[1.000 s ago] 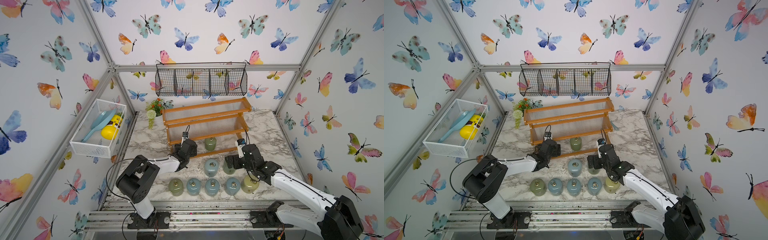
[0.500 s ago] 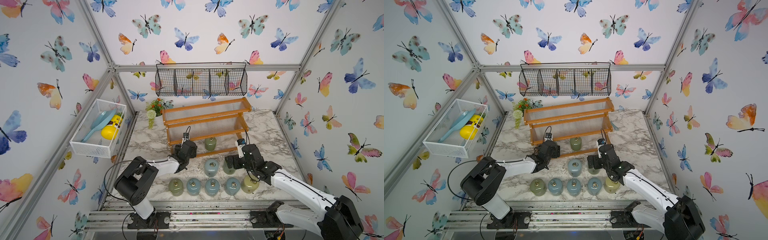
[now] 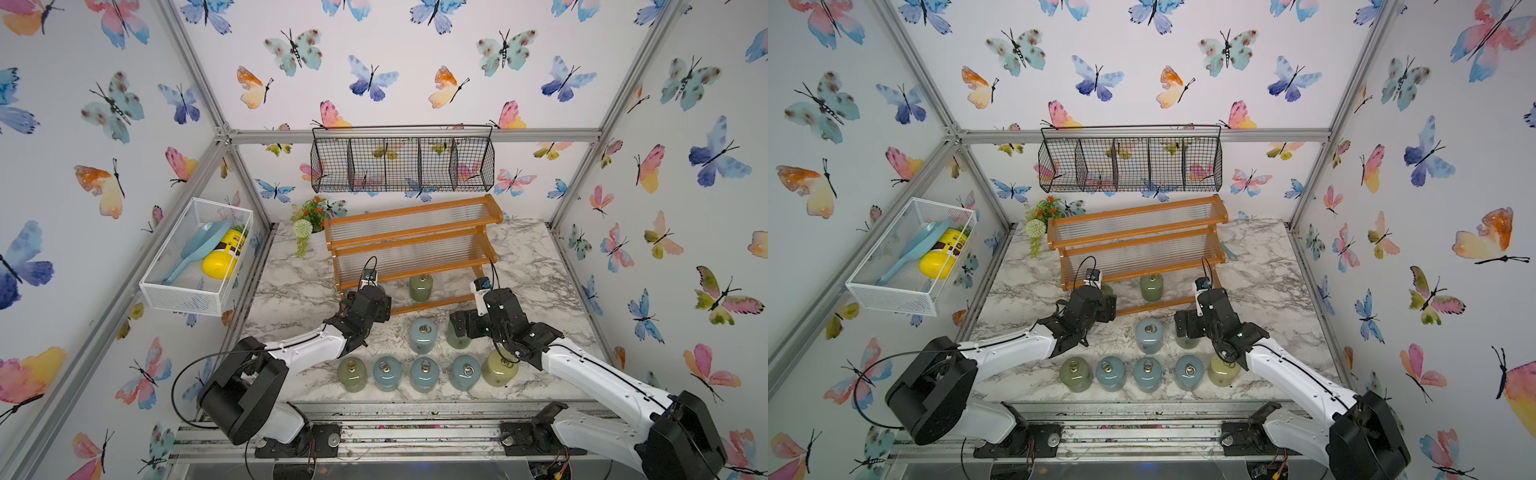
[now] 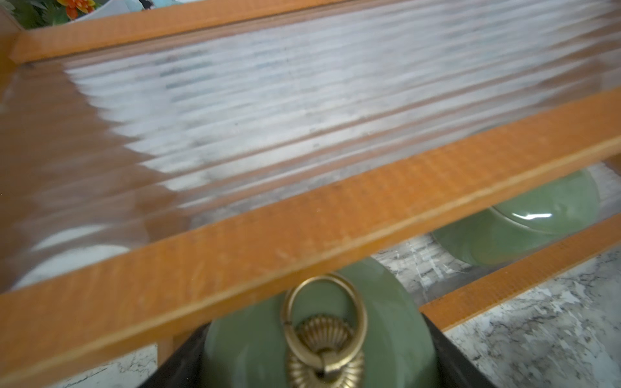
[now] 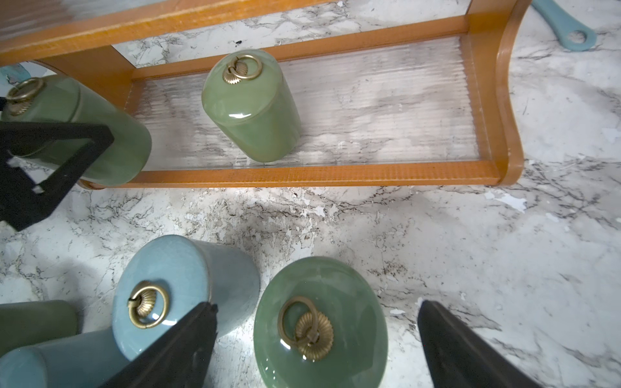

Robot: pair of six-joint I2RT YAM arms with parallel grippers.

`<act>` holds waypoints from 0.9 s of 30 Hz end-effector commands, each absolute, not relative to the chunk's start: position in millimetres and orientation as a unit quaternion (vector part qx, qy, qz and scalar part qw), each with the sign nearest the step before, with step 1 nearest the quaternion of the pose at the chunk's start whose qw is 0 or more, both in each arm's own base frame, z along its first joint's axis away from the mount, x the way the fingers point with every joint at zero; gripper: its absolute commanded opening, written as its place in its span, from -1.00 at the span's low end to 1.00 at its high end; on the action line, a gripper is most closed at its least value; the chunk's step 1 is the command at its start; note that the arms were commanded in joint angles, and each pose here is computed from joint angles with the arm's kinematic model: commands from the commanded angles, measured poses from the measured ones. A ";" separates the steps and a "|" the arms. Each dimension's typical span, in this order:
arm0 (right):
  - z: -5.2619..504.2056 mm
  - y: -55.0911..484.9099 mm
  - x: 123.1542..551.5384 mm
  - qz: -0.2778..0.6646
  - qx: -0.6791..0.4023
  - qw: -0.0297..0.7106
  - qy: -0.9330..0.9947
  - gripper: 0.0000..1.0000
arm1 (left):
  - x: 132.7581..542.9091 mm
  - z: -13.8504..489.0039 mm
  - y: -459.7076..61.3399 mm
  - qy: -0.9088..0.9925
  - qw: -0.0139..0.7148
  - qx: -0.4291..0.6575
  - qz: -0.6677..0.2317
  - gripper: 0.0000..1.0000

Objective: Remove the tea canisters from the shelf
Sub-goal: Pick up the tea canister from the shelf, then place the tea canister at the center of the board.

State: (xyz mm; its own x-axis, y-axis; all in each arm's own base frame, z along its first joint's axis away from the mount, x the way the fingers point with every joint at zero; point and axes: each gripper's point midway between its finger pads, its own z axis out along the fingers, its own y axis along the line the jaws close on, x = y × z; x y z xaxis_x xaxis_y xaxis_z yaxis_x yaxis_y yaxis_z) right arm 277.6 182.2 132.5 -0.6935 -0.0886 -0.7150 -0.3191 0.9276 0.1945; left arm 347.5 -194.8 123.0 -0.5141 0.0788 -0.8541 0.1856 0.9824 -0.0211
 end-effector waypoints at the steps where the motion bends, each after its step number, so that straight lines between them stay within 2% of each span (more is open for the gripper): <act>1: 127.6 177.2 274.2 0.144 -0.113 0.370 0.911 0.99 | 337.8 151.1 -204.7 0.849 0.511 0.091 -0.098 0.45; 14: 126.0 173.6 270.2 0.146 -0.106 0.371 0.911 0.99 | 280.3 137.7 -231.0 0.839 0.459 0.211 -0.201 0.45; 27: 123.8 173.7 269.6 0.146 -0.106 0.369 0.912 0.99 | 270.4 113.8 -240.3 0.849 0.420 0.243 -0.211 0.46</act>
